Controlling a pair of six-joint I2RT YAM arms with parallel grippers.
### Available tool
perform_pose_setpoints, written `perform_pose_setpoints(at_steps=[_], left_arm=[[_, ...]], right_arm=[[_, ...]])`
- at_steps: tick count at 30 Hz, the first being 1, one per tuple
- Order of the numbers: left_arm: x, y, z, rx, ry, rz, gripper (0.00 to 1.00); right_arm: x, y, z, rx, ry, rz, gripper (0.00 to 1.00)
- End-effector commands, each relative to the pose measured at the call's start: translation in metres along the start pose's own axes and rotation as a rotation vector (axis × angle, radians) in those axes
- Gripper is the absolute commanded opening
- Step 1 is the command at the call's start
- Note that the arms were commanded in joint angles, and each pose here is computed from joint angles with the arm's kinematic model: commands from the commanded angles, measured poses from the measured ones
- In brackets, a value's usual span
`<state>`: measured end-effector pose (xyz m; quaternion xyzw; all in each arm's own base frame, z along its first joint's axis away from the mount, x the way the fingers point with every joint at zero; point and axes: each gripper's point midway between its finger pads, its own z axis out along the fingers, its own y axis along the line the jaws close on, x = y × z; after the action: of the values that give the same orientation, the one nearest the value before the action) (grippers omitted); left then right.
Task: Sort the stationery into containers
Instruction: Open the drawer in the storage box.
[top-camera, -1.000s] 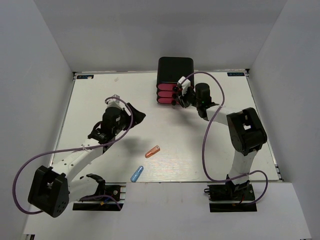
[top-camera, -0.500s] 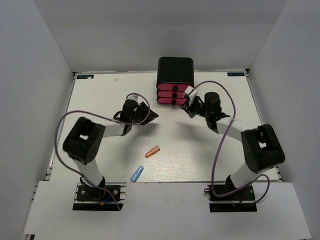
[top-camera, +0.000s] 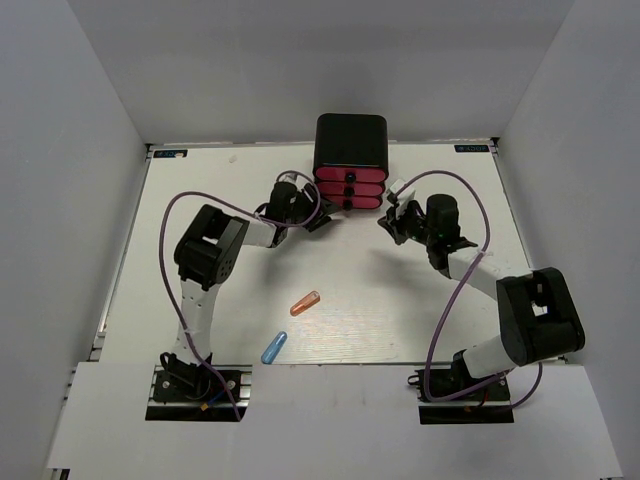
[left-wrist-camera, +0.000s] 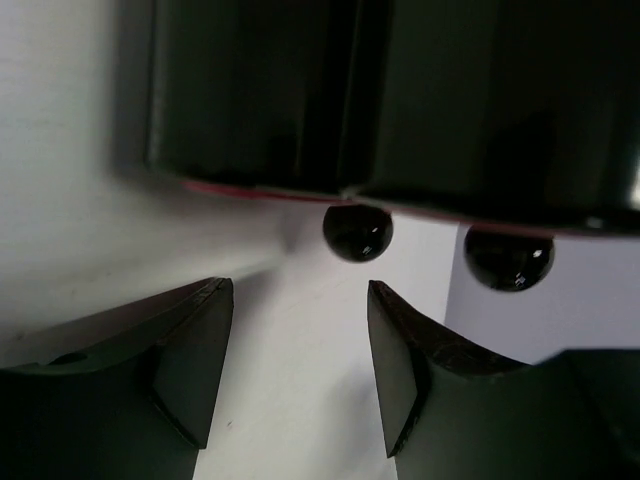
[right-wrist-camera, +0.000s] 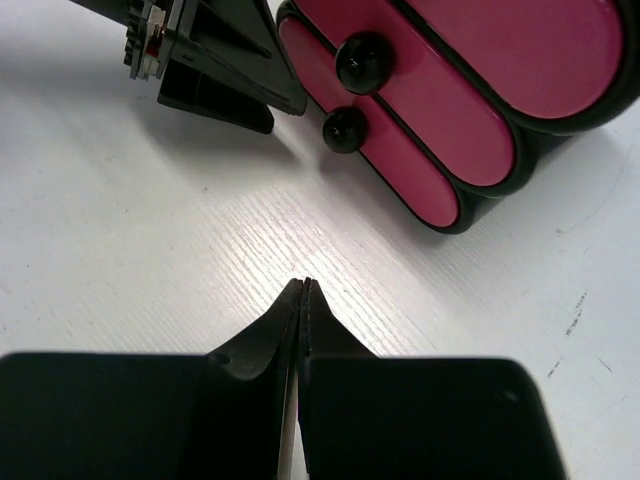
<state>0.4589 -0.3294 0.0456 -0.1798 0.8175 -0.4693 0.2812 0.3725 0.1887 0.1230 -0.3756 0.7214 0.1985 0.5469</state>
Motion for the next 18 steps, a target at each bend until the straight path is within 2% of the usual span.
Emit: perform_pose_setpoints(at_steps=[1,5,18], left_arm=[[-0.015,-0.029,0.006,0.073,-0.045,-0.021,0.66],[-0.024,-0.032,0.011,0.106,-0.096,-0.055,0.66],[-0.009,-0.037,0.032,0.138,-0.078,-0.091,0.64]], right_arm=[[-0.011,-0.009,-0.006,0.039,-0.036,0.008,0.0],[-0.01,-0.014,-0.008,0.047,-0.039,0.019,0.0],[-0.012,-0.024,-0.012,0.062,-0.052,0.03,0.0]])
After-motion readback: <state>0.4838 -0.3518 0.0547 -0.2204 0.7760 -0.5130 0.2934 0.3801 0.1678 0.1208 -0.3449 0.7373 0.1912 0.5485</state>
